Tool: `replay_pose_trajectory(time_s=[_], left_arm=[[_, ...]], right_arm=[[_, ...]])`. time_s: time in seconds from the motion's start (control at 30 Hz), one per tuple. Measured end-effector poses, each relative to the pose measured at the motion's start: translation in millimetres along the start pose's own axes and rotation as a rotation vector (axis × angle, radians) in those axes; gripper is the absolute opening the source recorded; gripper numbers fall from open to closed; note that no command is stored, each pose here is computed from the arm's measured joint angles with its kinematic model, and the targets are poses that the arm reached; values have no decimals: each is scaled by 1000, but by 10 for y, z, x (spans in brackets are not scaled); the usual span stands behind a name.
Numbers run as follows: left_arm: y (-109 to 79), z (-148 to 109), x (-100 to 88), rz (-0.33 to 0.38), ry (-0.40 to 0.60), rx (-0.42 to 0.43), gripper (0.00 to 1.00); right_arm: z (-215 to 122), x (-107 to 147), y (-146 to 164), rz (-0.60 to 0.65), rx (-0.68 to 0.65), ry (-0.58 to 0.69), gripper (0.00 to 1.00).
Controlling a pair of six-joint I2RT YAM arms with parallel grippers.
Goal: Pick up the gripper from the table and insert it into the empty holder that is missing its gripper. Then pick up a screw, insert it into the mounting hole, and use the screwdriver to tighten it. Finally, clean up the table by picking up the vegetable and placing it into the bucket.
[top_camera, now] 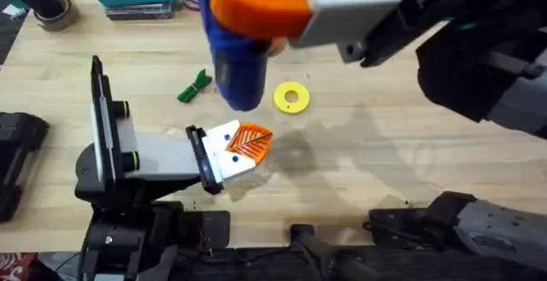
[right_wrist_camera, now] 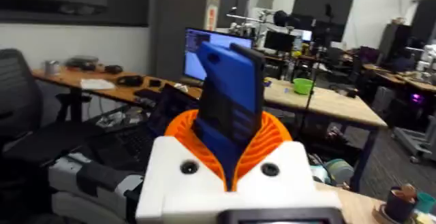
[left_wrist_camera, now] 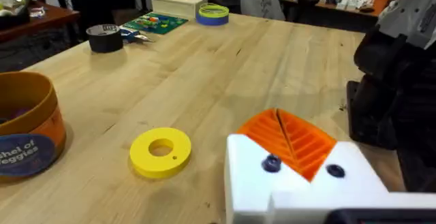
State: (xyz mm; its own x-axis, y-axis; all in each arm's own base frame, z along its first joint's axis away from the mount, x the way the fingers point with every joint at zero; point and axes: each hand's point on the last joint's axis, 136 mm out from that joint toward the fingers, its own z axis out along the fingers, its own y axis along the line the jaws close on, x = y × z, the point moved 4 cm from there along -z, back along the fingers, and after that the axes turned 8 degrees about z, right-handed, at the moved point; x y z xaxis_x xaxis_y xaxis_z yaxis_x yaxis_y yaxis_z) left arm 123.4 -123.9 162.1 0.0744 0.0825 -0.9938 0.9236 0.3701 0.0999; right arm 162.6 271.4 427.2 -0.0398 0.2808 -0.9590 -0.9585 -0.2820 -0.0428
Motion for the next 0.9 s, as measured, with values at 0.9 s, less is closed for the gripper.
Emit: replay_pose_trajectory(time_s=[0.9], left_arm=[[0, 0, 0, 0, 0, 0, 12]], right_arm=[[222, 452, 96, -9, -121, 57, 23]])
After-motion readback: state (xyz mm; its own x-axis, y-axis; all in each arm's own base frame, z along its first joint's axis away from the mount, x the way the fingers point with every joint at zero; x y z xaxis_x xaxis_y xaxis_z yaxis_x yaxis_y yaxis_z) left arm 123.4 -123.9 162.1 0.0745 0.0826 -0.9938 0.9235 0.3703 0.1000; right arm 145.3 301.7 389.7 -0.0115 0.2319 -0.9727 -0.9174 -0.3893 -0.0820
